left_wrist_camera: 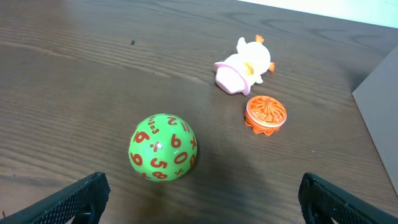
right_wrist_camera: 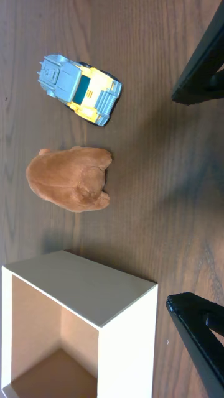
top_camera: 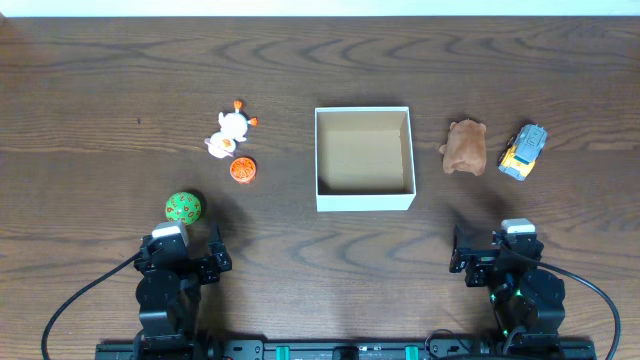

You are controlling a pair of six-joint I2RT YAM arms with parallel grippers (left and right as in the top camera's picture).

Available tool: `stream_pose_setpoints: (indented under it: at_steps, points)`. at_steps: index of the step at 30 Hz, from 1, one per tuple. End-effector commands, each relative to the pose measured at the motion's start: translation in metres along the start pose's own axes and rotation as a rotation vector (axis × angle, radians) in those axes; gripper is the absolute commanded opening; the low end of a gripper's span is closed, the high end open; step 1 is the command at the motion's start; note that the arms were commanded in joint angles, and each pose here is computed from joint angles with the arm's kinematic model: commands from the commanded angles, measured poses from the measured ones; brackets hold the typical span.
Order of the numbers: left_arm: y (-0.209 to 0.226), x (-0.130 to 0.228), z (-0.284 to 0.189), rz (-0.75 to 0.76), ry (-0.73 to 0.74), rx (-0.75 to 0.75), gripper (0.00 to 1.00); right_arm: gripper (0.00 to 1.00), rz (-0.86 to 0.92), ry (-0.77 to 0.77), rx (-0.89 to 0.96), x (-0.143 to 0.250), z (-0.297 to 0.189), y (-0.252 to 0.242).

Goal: Pack container
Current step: 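Move the right gripper toward the brown plush bear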

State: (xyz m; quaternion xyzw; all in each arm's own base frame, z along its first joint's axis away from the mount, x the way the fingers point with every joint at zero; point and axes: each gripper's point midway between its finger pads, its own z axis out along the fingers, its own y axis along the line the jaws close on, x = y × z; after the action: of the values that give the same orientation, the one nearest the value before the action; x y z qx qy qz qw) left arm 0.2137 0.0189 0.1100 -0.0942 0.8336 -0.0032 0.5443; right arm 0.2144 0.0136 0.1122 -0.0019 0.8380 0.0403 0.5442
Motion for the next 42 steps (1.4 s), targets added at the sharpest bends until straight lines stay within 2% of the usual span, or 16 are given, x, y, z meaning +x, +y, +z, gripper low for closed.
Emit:
stream_pose_setpoints:
  at_steps: [1,19,26,30,36,42]
  points:
    - [0.002,0.006,0.003,-0.01,0.01,-0.006,0.98,0.99,0.017,0.001,0.018,0.003,0.001,-0.004]
    - [0.002,0.006,0.003,-0.01,0.01,-0.006,0.98,0.99,0.025,0.001,0.012,0.002,0.001,-0.003]
    - [0.001,0.005,0.003,-0.022,0.006,-0.004,0.98,0.99,0.232,-0.002,-0.109,-0.002,0.0,0.018]
    - [0.001,0.002,0.002,-0.111,-0.001,-0.003,0.98,0.99,0.238,0.002,-0.169,-0.003,-0.001,0.028]
    - [-0.003,-0.034,-0.015,-0.153,-0.069,0.011,0.98,0.99,0.142,-0.06,-0.175,-0.038,-0.016,0.031]
    - [-0.007,-0.062,-0.02,-0.169,0.001,-0.003,0.98,0.99,0.112,0.034,-0.163,-0.082,-0.019,0.033]
